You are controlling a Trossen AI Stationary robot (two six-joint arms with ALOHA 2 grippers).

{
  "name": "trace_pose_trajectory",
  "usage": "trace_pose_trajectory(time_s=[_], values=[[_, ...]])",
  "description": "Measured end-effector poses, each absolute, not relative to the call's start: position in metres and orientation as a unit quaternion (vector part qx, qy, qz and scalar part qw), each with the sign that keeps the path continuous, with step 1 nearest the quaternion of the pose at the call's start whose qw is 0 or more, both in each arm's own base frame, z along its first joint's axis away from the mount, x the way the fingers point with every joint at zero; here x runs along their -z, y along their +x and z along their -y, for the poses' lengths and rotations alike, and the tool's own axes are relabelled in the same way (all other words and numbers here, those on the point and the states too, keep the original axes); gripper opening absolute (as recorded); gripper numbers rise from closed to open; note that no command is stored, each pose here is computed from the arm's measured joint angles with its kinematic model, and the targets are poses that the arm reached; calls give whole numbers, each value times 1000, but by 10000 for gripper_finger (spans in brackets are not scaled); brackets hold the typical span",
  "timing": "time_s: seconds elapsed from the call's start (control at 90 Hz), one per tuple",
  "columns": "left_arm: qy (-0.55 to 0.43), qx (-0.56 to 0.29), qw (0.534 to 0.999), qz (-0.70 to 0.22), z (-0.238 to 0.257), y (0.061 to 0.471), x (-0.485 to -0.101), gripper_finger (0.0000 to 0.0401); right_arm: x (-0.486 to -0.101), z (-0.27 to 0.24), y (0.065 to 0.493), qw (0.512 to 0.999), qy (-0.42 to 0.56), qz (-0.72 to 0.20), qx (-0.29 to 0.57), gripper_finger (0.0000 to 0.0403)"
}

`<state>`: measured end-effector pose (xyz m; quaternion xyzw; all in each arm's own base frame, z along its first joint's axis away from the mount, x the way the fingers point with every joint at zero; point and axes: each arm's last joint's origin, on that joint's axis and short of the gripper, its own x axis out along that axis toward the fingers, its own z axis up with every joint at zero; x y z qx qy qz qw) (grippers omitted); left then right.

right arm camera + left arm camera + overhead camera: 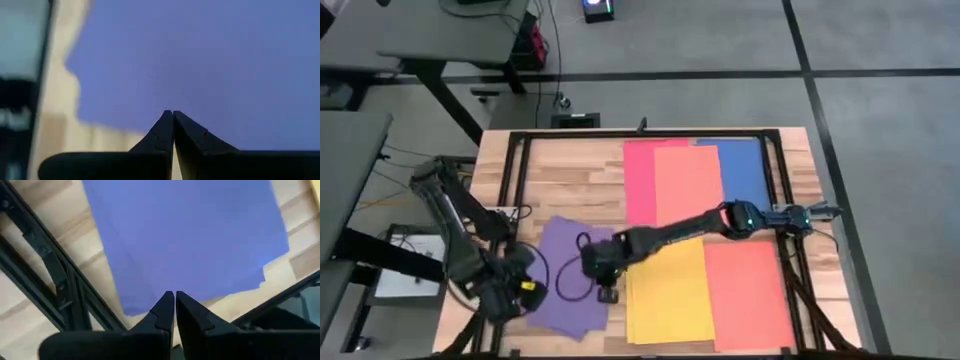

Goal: Organize paper
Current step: Stack the purple paper on top of the purple paper

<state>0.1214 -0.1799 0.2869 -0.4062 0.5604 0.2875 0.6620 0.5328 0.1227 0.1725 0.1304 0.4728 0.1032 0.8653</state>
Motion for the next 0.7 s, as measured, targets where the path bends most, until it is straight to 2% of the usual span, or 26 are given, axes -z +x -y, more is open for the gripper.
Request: trace_pose_trajectory(time_s=[0.122, 0.233, 0.556, 0.7], values=[[-429, -232, 664, -567, 170, 117, -269, 0, -135, -137, 541, 851, 219, -474, -58, 0], [-435, -201, 671, -566, 166, 114, -255, 0, -138, -145, 544, 857, 244, -452, -46, 0], [-373, -169, 684, -604, 164, 105, -243, 0, -128, -144, 521, 818, 123, -557, -69, 0], [-353, -189, 683, -611, 164, 104, -239, 0, -129, -140, 521, 813, 128, -563, -79, 0]])
